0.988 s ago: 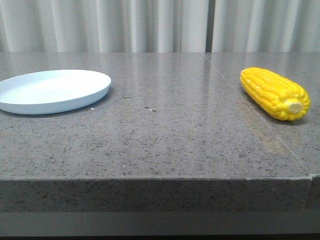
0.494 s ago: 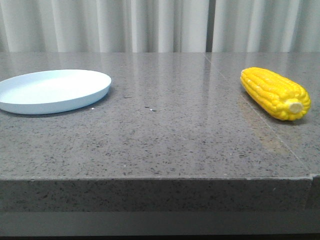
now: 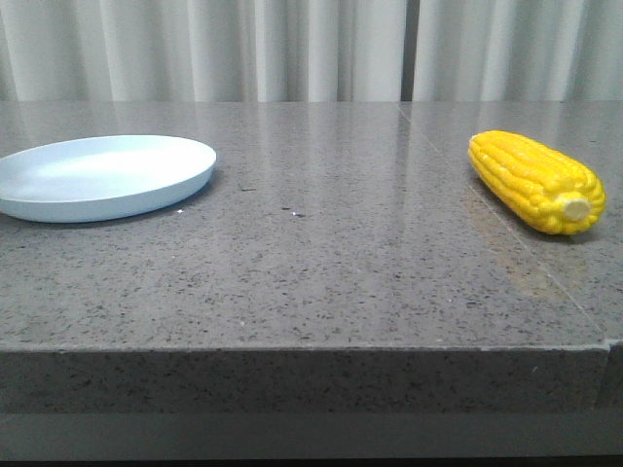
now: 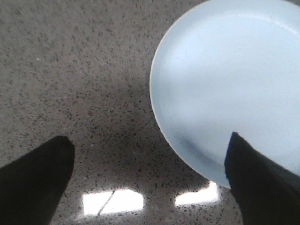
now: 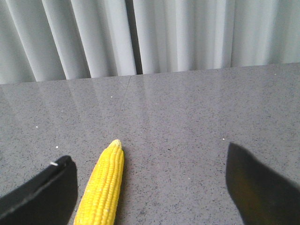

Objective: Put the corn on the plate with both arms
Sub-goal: 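Lower the left gripper onto the rim of the pale blue plate and grasp it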

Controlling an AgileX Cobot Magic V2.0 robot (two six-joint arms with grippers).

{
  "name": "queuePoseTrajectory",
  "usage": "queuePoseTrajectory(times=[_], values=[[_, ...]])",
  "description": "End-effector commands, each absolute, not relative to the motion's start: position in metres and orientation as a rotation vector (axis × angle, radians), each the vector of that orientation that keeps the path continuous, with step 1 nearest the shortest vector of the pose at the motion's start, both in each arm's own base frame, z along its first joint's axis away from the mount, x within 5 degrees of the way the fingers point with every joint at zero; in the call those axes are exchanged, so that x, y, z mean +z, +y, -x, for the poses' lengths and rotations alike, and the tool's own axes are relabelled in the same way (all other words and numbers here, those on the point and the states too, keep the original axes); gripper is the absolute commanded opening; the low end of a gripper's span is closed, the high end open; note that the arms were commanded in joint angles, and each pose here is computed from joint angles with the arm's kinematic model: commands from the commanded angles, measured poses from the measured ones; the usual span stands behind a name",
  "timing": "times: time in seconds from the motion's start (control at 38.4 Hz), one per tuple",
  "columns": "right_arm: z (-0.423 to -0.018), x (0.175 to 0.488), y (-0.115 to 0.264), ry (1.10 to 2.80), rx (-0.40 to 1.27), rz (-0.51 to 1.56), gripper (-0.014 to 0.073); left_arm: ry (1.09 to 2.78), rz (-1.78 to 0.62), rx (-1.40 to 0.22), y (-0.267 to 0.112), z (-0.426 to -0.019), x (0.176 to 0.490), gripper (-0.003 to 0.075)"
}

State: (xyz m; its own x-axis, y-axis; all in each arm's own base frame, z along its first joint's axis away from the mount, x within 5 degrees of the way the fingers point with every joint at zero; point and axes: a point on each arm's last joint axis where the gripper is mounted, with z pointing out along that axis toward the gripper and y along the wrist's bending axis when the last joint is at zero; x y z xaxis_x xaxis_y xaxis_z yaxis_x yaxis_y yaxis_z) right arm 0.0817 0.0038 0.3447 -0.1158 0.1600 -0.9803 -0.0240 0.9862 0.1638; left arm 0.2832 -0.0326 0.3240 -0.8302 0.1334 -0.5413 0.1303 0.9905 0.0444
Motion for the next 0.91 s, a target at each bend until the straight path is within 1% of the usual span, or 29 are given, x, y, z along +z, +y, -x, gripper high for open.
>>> queuePoseTrajectory(times=[0.0, 0.08, 0.23, 0.39, 0.52, 0.62, 0.7, 0.78, 0.83, 0.86, 0.88], values=[[-0.082, 0.363, 0.003, 1.582, 0.153, -0.100, 0.0664, 2.577, -0.185, -0.013, -0.038, -0.303, 0.331, 0.0617], [-0.082, 0.363, 0.003, 1.582, 0.153, -0.100, 0.0664, 2.623, -0.189, -0.010, -0.041, -0.323, 0.318, 0.0617], [-0.082, 0.363, 0.003, 1.582, 0.153, -0.100, 0.0664, 2.690, -0.195, -0.004, -0.045, -0.349, 0.294, 0.0617], [-0.082, 0.363, 0.003, 1.582, 0.153, -0.100, 0.0664, 2.734, -0.198, -0.003, -0.046, -0.359, 0.278, 0.0617], [-0.082, 0.363, 0.003, 1.582, 0.153, -0.100, 0.0664, 2.741, -0.194, -0.010, -0.047, -0.360, 0.277, 0.0606], [-0.082, 0.363, 0.003, 1.582, 0.153, -0.100, 0.0664, 2.748, -0.195, -0.010, -0.047, -0.359, 0.276, 0.0496], [-0.082, 0.363, 0.003, 1.582, 0.153, -0.100, 0.0664, 2.748, -0.195, -0.010, -0.047, -0.359, 0.276, 0.0373], [-0.082, 0.363, 0.003, 1.582, 0.153, -0.100, 0.0664, 2.748, -0.195, -0.010, -0.047, -0.359, 0.276, 0.0231], [-0.082, 0.363, 0.003, 1.582, 0.153, -0.100, 0.0664, 2.748, -0.195, -0.010, -0.047, -0.359, 0.276, 0.0155], [-0.082, 0.363, 0.003, 1.582, 0.153, -0.100, 0.0664, 2.748, -0.195, -0.010, -0.047, -0.359, 0.276, 0.0095], [-0.082, 0.363, 0.003, 1.582, 0.153, -0.100, 0.0664, 2.748, -0.195, -0.010, -0.047, -0.359, 0.276, 0.0062]])
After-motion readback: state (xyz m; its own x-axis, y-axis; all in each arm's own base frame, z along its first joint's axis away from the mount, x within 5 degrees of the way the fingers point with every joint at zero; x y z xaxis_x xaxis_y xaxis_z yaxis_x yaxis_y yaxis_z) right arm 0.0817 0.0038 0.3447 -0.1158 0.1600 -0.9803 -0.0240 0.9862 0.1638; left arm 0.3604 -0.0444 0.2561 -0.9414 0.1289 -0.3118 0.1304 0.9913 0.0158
